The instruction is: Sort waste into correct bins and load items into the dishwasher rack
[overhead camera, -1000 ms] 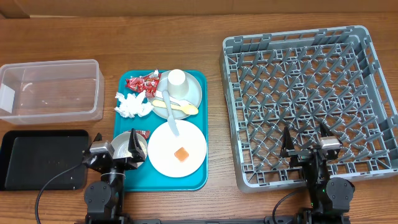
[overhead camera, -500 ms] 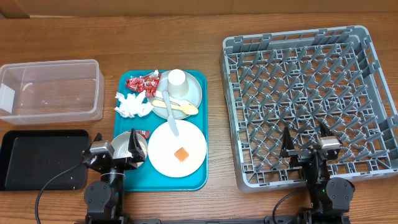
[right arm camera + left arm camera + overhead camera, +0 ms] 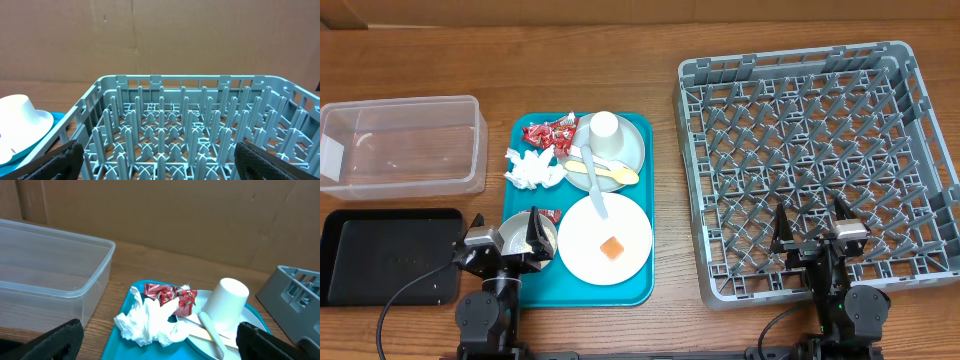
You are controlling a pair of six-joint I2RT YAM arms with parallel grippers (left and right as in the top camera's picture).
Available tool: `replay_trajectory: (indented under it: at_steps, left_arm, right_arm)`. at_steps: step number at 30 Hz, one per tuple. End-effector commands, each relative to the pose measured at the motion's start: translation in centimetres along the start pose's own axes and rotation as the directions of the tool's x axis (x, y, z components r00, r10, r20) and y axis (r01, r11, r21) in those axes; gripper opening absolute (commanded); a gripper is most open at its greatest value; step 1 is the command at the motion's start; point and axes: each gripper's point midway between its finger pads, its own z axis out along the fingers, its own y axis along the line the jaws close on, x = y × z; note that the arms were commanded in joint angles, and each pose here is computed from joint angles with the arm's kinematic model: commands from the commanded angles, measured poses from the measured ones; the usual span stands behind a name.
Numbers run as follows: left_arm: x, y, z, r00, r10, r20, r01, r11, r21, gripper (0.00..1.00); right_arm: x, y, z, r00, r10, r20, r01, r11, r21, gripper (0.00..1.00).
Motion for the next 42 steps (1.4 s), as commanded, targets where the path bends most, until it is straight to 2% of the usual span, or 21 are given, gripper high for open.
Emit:
replay_trajectory:
  at_steps: [1,4,6,7,9,11,15,18,21,24,26,30,33,38,42]
  left_arm:
    - [-0.2,0.1,0.0,1.000,0.026,0.012,-0.026,1.000,-0.006,1.00]
    - [-0.5,-0.4,0.0,1.000,-0.008,0.022,0.007,1.000,0.021,1.00]
    - [0.2,-3.4,-0.4,0.989,-0.139,-0.046,0.145,0.971,0.189,1.00]
    - [0.7,-5.3,-0.9,0.971,-0.210,-0.111,0.233,0.930,0.284,1.00]
    - [1.1,-8.6,-2.3,0.903,-0.334,-0.268,0.422,0.804,0.419,1.00]
    - [1.6,-10.6,-3.7,0.832,-0.378,-0.406,0.544,0.697,0.467,1.00]
    - [0.9,-11.5,-4.4,0.811,-0.393,-0.434,0.580,0.642,0.502,1.00]
    - [-2.4,-13.2,-6.0,0.865,-0.347,-0.361,0.501,0.579,0.644,1.00]
    - [-5.4,-14.2,-7.6,0.918,-0.289,-0.272,0.393,0.566,0.724,1.00]
    - [-8.5,-14.8,-9.1,0.965,-0.206,-0.164,0.258,0.610,0.750,1.00]
    - [-10.3,-14.3,-9.5,0.976,-0.173,-0.132,0.216,0.678,0.703,1.00]
    - [-13.1,-12.1,-9.9,0.986,-0.093,-0.137,0.152,0.839,0.523,1.00]
    - [-14.2,-10.1,-9.9,0.969,-0.107,-0.223,0.184,0.916,0.357,1.00]
    - [-15.0,-10.4,-9.7,0.919,-0.054,-0.391,0.183,0.936,0.300,1.00]
    - [-13.3,-9.1,-8.8,0.838,-0.045,-0.544,0.171,0.968,0.183,1.00]
  right_arm:
    - [0.2,-0.3,0.0,1.000,0.000,0.003,0.000,1.000,0.017,1.00]
    - [0.2,-0.3,0.0,1.000,0.000,0.003,0.000,1.000,0.017,1.00]
    - [0.2,-0.3,0.0,1.000,0.000,0.003,0.000,1.000,0.017,1.00]
    - [0.2,-0.3,0.0,1.000,0.000,0.003,0.000,1.000,0.017,1.00]
    - [0.2,-0.3,0.0,1.000,0.000,0.003,0.000,1.000,0.017,1.00]
    - [0.2,-0.3,0.0,1.000,0.000,0.003,0.000,1.000,0.016,1.00]
    - [0.2,-0.3,0.0,1.000,0.000,0.003,0.000,1.000,0.017,1.00]
    - [0.2,-0.3,0.0,1.000,0.000,0.003,0.000,1.000,0.017,1.00]
    - [0.2,-0.3,0.0,1.000,0.000,0.003,0.000,1.000,0.017,1.00]
    - [0.2,-0.3,0.0,1.000,0.000,0.003,0.000,1.000,0.017,1.00]
    - [0.2,-0.3,0.0,1.000,0.000,0.003,0.000,1.000,0.017,1.00]
    - [0.2,-0.3,0.0,1.000,0.000,0.003,0.000,1.000,0.017,1.00]
    - [0.2,-0.3,0.0,1.000,0.000,0.003,0.000,1.000,0.017,1.00]
    - [0.2,-0.3,0.0,1.000,0.000,0.003,0.000,1.000,0.016,1.00]
    - [0.2,-0.3,0.0,1.000,0.000,0.003,0.000,1.000,0.016,1.00]
